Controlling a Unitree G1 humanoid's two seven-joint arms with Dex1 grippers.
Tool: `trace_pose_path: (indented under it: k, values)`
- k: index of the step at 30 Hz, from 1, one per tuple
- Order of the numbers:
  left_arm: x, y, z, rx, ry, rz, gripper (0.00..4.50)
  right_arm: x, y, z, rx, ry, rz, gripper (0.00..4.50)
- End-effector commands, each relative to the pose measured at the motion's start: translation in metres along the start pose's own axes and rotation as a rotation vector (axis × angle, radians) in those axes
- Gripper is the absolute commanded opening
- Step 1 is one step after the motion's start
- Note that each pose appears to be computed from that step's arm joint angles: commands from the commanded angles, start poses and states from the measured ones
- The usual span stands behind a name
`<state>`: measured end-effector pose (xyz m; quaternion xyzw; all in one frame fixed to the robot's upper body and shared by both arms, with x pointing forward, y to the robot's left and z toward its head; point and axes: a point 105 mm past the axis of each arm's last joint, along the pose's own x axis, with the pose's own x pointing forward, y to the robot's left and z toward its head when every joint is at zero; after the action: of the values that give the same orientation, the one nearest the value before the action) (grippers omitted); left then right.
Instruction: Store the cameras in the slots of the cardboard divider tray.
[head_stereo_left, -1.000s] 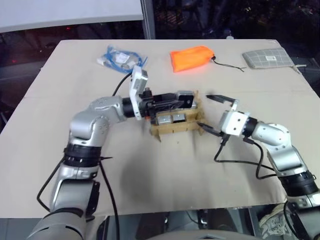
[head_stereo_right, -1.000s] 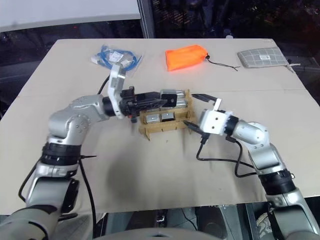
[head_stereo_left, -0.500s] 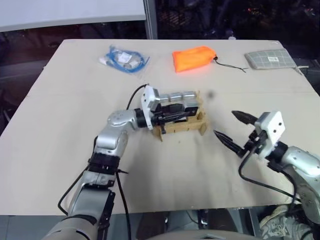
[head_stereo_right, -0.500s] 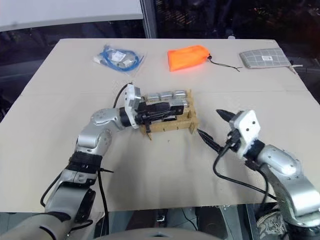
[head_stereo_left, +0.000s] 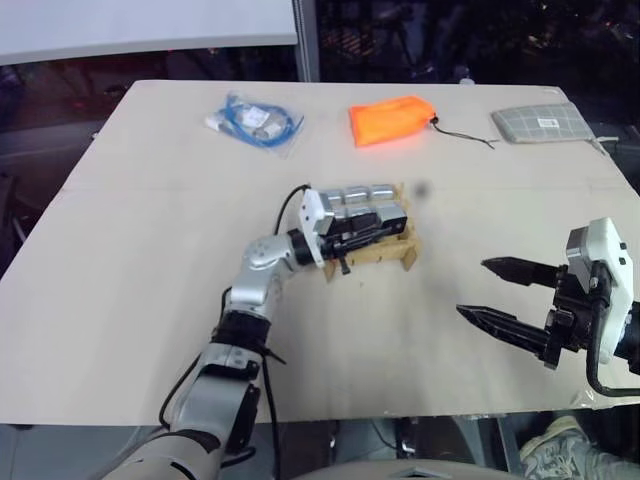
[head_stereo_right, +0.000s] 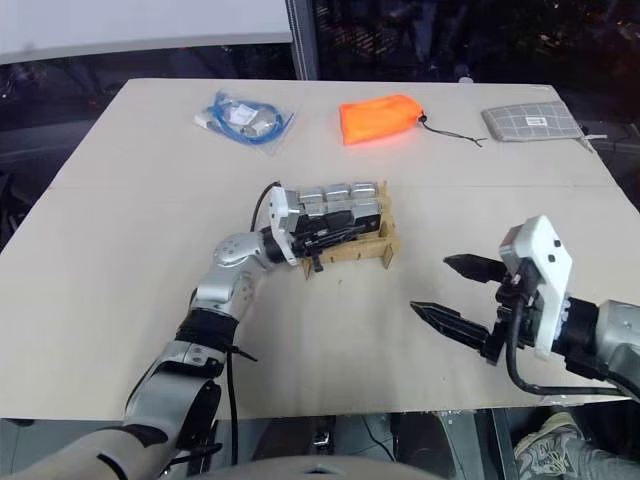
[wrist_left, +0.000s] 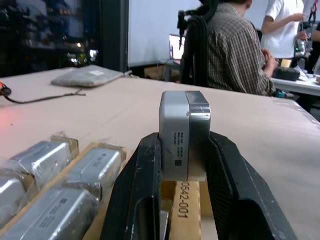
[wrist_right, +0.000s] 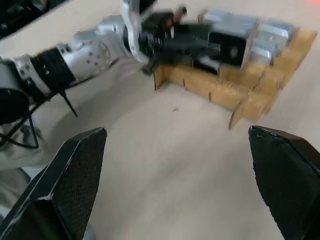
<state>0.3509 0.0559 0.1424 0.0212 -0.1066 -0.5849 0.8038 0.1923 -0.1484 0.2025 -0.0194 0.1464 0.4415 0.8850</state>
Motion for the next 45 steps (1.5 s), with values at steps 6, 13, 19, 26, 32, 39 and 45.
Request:
trace_pose_path:
  k: [6, 13, 19, 26, 32, 39, 45]
  values:
    - [0.005, 0.014, -0.018, -0.029, 0.051, 0.036, 0.69, -0.006, -0.001, 0.010, -0.041, -0.039, -0.047, 4.49]
    - [0.010, 0.020, -0.024, -0.048, 0.085, 0.043, 0.69, -0.006, -0.001, 0.011, -0.051, -0.055, -0.062, 4.49]
    - [0.006, 0.031, -0.013, -0.003, 0.120, 0.055, 0.69, -0.005, -0.001, 0.012, -0.056, -0.063, -0.073, 4.49]
    - [0.004, 0.030, -0.005, 0.045, 0.146, 0.042, 0.69, -0.003, -0.002, 0.012, -0.060, -0.071, -0.079, 4.49]
    - [0.006, 0.019, -0.003, 0.019, 0.121, -0.022, 0.69, -0.002, -0.005, 0.012, -0.063, -0.074, -0.083, 4.49]
    - [0.008, 0.014, -0.002, 0.035, 0.139, -0.071, 0.69, -0.002, -0.005, 0.012, -0.069, -0.079, -0.089, 4.49]
    - [0.009, 0.014, -0.002, 0.031, 0.152, -0.086, 0.69, -0.002, -0.005, 0.013, -0.072, -0.083, -0.091, 4.49]
